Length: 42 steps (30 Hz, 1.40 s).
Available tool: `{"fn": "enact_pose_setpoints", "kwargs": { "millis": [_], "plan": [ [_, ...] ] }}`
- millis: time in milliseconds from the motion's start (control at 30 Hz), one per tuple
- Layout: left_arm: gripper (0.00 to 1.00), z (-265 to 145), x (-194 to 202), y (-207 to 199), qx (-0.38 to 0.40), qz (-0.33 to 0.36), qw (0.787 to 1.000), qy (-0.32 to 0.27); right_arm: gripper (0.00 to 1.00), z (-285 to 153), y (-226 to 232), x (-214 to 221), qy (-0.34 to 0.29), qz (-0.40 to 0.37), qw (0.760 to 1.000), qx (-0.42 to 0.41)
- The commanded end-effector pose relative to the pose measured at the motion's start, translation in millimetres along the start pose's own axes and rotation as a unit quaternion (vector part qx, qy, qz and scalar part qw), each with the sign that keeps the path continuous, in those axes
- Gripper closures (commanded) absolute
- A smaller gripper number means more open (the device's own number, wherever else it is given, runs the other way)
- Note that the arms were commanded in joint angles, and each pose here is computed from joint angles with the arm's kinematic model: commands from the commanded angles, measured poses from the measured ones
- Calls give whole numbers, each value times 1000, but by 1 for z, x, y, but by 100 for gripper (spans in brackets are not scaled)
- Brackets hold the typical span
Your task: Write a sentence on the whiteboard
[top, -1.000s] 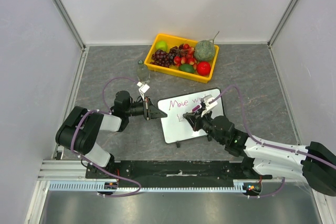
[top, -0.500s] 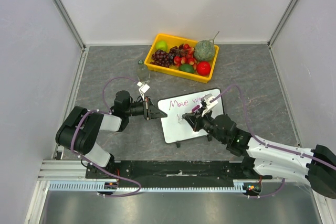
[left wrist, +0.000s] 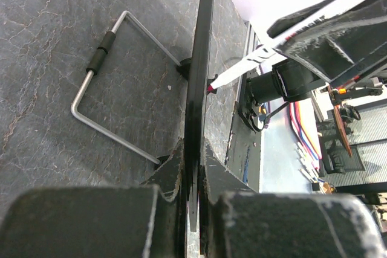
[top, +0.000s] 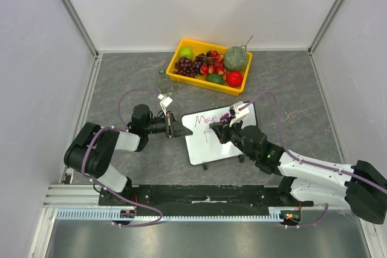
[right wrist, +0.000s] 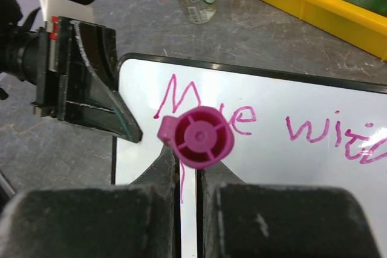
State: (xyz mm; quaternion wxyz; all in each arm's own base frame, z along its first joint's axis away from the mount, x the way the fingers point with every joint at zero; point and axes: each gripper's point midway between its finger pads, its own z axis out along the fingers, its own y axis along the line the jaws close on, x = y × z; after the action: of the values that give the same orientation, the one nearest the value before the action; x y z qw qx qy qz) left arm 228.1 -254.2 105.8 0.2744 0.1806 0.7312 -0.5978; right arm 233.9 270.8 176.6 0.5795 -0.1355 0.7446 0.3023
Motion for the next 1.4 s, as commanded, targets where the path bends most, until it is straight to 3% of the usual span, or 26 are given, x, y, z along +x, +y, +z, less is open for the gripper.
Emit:
{"fn": "enact_pose_setpoints", "kwargs": {
  "millis": [0, 533, 1367],
  "plan": [
    [98, 0, 7, 9, -11, 13, 1000, 10, 100, 9, -4, -23, -39, 21, 999, 15],
    [98, 0, 7, 10, -11, 11, 1000, 11, 100, 8, -3, -7, -17, 26, 1000, -2],
    [98, 1, 8, 9, -10, 11, 1000, 13, 100, -5, -26, 8, 2, 18, 999, 42]
  ]
}}
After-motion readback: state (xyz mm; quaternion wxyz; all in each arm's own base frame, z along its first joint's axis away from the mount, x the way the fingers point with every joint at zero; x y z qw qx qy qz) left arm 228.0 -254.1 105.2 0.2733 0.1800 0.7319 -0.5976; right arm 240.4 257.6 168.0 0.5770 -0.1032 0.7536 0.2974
